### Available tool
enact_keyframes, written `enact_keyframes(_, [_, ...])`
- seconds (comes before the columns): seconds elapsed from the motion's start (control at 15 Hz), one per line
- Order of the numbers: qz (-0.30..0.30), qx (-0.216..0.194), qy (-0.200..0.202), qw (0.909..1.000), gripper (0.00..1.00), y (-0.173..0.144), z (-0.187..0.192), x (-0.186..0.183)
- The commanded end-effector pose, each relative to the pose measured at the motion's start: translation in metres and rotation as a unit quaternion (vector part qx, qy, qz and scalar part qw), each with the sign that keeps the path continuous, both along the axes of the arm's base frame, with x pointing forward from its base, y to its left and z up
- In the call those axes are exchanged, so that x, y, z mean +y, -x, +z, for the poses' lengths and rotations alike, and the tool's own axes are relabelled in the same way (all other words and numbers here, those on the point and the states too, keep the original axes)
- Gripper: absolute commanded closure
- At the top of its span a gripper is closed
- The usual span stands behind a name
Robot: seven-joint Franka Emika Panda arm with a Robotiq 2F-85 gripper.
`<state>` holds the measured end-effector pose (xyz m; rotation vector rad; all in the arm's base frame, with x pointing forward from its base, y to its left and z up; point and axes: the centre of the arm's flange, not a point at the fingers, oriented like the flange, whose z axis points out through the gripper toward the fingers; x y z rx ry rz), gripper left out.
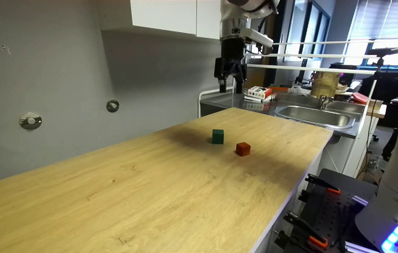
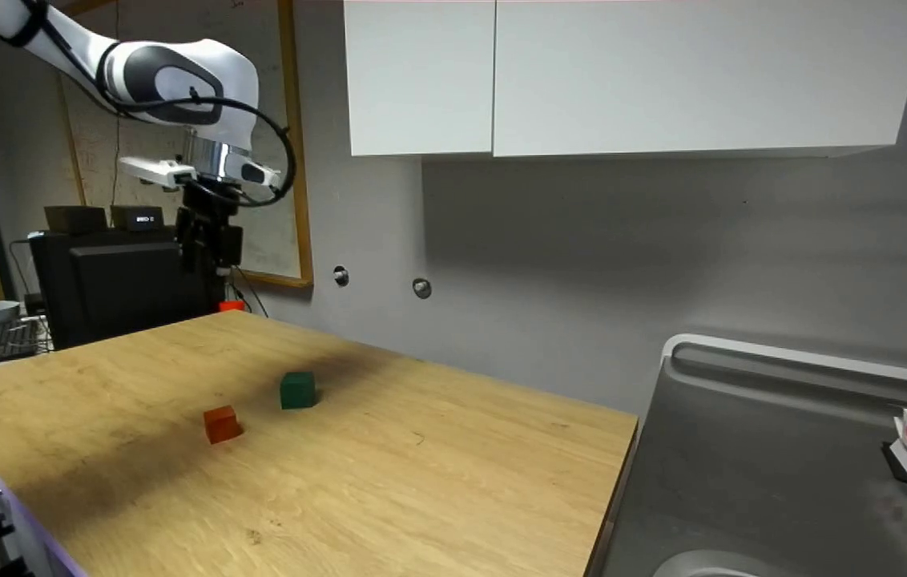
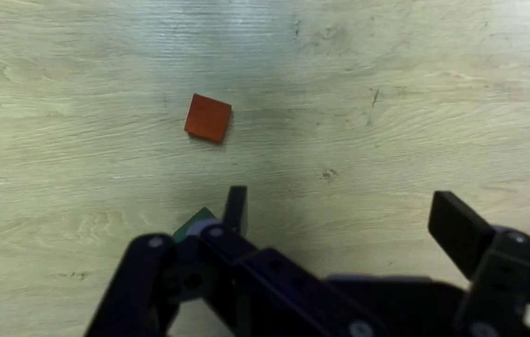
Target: Put the orange block on the green block
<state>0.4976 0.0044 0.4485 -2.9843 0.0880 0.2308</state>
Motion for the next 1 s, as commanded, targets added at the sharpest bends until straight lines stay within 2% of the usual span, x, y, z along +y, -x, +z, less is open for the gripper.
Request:
enact_keyframes(0.0, [-0.039, 0.008, -0.027, 0.9989, 0.00, -0.006, -0.050, -0.019])
enact_keyframes(0.47, [-0.103, 0.063, -0.066, 0.9905, 0.00, 0.011, -0.137, -0.040])
enact_keyframes(0.93, [-0.175, 0.122, -0.102, 0.9716, 0.00, 0.044, -0.207, -0.058])
